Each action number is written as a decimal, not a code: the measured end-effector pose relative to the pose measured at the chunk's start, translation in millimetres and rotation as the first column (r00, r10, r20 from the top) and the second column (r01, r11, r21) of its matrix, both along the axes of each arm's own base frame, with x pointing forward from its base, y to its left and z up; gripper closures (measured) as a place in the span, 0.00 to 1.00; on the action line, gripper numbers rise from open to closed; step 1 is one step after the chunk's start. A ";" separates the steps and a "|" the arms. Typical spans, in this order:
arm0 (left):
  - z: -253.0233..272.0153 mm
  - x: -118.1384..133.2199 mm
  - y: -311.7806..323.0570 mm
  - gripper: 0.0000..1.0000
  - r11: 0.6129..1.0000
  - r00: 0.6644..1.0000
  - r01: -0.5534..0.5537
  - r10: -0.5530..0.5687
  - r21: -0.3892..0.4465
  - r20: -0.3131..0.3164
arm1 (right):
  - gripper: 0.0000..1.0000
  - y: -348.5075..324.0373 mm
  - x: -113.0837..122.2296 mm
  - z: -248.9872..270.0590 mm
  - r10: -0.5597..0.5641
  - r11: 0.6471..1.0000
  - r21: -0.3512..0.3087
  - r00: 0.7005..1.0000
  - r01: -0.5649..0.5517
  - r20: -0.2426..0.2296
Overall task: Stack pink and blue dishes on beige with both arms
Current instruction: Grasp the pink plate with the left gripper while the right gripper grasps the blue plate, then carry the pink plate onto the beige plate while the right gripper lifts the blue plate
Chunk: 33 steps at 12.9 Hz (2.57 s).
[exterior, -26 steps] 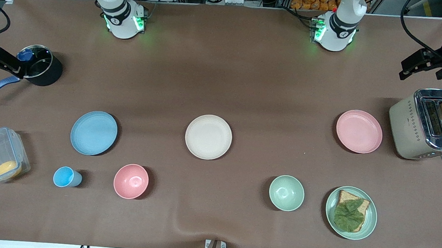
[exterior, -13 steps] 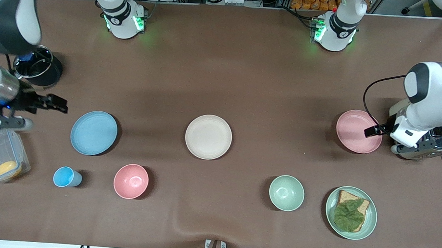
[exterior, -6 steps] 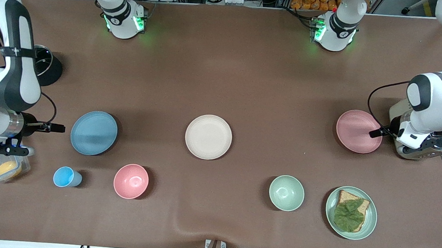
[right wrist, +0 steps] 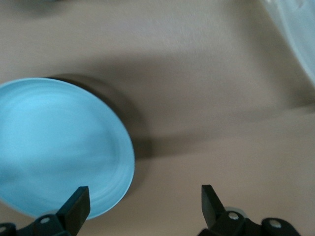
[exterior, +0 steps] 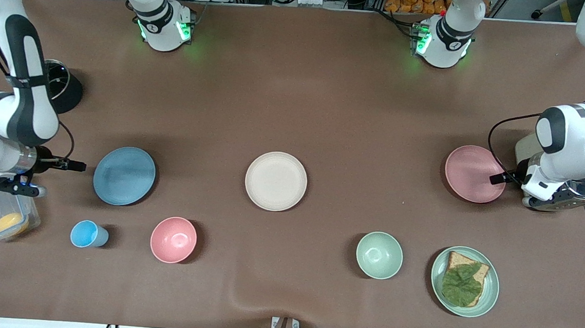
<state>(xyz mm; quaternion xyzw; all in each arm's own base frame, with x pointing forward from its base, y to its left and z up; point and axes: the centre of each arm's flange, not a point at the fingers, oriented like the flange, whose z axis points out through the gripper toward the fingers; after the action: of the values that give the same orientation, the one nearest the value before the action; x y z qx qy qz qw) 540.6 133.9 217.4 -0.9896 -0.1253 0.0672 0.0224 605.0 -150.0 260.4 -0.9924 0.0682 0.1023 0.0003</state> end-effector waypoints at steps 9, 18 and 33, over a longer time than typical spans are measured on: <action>-20.9 4.8 27.7 0.29 0.996 0.997 0.083 -0.083 -0.027 0.000 | 0.00 18.1 -10.7 -68.5 -0.067 0.995 0.076 0.998 0.066 0.009; -24.5 8.0 22.6 0.48 0.995 0.996 0.091 -0.091 -0.033 0.000 | 0.44 19.6 -10.7 -90.1 -0.084 0.993 0.082 0.997 0.083 -0.001; 116.8 68.8 -50.3 0.96 0.981 0.988 0.156 -0.154 -0.119 0.021 | 0.93 19.2 13.1 -50.7 -0.024 0.994 0.103 0.999 0.021 0.025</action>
<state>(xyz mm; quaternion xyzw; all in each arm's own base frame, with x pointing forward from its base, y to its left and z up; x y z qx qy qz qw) 609.3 83.6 334.3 -0.9963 -0.0438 0.0669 -0.0328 618.1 -130.8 209.7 -0.9915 0.0741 0.0927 0.0535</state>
